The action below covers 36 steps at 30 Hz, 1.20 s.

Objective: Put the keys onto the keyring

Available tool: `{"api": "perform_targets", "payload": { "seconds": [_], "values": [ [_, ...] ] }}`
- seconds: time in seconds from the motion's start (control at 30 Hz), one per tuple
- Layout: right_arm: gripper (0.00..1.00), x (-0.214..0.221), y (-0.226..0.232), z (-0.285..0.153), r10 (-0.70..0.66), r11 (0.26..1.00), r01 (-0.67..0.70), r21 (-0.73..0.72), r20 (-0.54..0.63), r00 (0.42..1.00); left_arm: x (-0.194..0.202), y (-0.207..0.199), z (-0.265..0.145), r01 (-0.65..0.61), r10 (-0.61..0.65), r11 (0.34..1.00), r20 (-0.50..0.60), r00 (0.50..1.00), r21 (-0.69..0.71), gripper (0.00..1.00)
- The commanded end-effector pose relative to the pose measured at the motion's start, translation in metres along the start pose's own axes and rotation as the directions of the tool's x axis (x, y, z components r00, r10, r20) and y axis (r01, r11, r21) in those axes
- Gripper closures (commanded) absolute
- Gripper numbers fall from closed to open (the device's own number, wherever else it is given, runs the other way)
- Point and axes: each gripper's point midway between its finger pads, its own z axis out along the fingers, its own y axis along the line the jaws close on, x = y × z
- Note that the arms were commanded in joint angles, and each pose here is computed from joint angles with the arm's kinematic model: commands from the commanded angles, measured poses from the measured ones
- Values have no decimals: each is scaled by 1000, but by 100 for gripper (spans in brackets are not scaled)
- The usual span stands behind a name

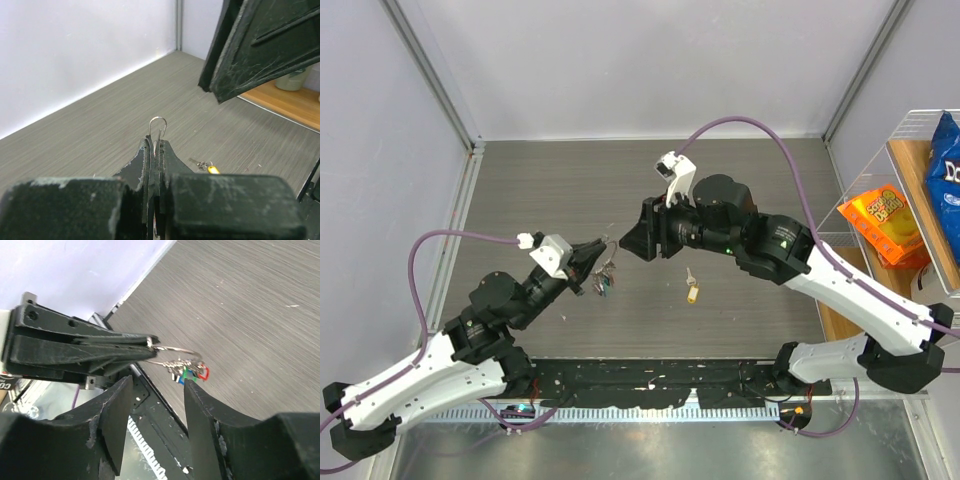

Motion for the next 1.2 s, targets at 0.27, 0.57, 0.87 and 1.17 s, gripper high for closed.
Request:
{"api": "perform_targets", "payload": {
  "seconds": [0.27,0.57,0.87,1.17],
  "values": [
    [43,58,-119,-20,-44,926,81,370,-107,993,-13,25,-6,19,-11,991,62,998,-133,100],
    [44,151,-202,-12,55,789,101,606,-233,971,-7,27,-8,30,-23,988,49,999,-151,100],
    [44,191,-254,-4,192,732,-7,682,-196,962,0,27,-7,35,-31,988,30,999,-151,100],
    [48,212,-276,12,342,735,-172,656,-139,929,2,26,-6,32,-29,988,21,999,-151,100]
  ]
}}
